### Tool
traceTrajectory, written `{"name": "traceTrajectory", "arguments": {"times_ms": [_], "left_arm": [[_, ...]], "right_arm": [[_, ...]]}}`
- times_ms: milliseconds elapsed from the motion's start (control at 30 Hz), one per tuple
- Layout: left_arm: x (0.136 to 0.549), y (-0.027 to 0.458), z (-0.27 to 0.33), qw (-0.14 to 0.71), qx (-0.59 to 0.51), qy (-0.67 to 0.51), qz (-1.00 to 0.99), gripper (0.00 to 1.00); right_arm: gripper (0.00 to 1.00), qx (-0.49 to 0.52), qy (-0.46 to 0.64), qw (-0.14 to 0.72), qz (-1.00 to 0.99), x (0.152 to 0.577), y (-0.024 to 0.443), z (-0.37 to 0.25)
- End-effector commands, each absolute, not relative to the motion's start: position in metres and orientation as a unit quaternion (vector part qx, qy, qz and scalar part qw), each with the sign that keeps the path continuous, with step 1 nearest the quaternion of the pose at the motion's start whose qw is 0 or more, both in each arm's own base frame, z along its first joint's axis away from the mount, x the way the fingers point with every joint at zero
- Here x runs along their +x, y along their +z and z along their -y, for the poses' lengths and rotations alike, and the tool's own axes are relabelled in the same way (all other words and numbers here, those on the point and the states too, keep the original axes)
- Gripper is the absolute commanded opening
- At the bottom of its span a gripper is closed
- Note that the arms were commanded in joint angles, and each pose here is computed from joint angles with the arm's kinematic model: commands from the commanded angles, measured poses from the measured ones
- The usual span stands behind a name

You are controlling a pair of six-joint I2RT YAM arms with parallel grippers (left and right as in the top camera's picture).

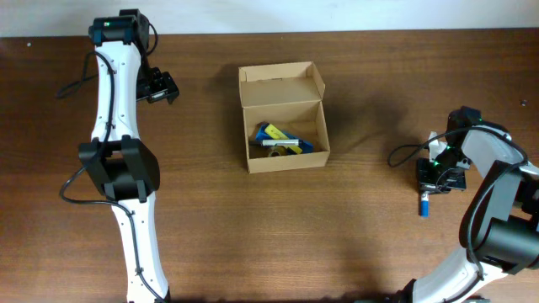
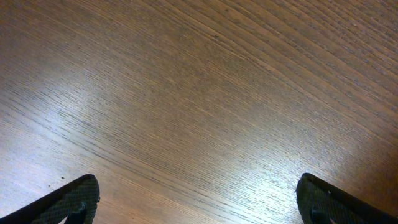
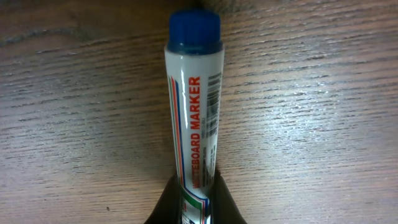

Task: Pack container
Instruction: 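Carry the whiteboard marker into the box and release it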

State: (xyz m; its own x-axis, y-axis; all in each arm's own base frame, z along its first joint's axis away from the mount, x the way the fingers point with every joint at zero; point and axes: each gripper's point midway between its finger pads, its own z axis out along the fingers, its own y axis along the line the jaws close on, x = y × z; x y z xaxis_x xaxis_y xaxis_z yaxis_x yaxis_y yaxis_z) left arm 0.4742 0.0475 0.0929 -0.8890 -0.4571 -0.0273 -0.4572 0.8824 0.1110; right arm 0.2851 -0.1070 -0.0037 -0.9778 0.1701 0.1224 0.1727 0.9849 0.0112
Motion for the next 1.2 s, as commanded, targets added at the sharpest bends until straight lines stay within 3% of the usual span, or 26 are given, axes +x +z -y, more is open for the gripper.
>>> {"name": "traceTrajectory", "arguments": {"times_ms": [0,200,433,600,767,1000,1167], "left_arm": [[0.475,0.103,-0.049,0.012,-0.23,0.059,-0.971,1.0],[0.475,0.103,-0.049,0.012,-0.23,0.059,-0.971,1.0],[0.475,0.103,-0.049,0.012,-0.23,0.059,-0.971,1.0],[0.475,0.103,-0.049,0.012,-0.23,0.059,-0.971,1.0],[0.475,0.103,-0.049,0.012,-0.23,0.059,-0.971,1.0],[0.475,0.103,-0.049,0.012,-0.23,0.059,-0.971,1.0],[0.475,0.103,-0.049,0.012,-0.23,0.059,-0.971,1.0]], "right_arm": [[0.04,-0.088,-0.059,0.069,0.992,0.286,-0.02,0.089],[0.04,-0.061,-0.137,0.022,0.988,0.323,0.013,0.062],[0.04,0.015,-0.157,-0.073,0.985,0.386,0.111,0.03],[0.04,0.145,-0.137,-0.15,0.968,0.418,0.193,-0.019],[0.04,0.351,-0.115,-0.205,0.906,0.413,0.251,-0.1],[0.04,0.595,-0.038,-0.185,0.782,0.384,0.241,-0.185],[0.04,0.642,0.028,-0.126,0.756,0.384,0.205,-0.2]]}}
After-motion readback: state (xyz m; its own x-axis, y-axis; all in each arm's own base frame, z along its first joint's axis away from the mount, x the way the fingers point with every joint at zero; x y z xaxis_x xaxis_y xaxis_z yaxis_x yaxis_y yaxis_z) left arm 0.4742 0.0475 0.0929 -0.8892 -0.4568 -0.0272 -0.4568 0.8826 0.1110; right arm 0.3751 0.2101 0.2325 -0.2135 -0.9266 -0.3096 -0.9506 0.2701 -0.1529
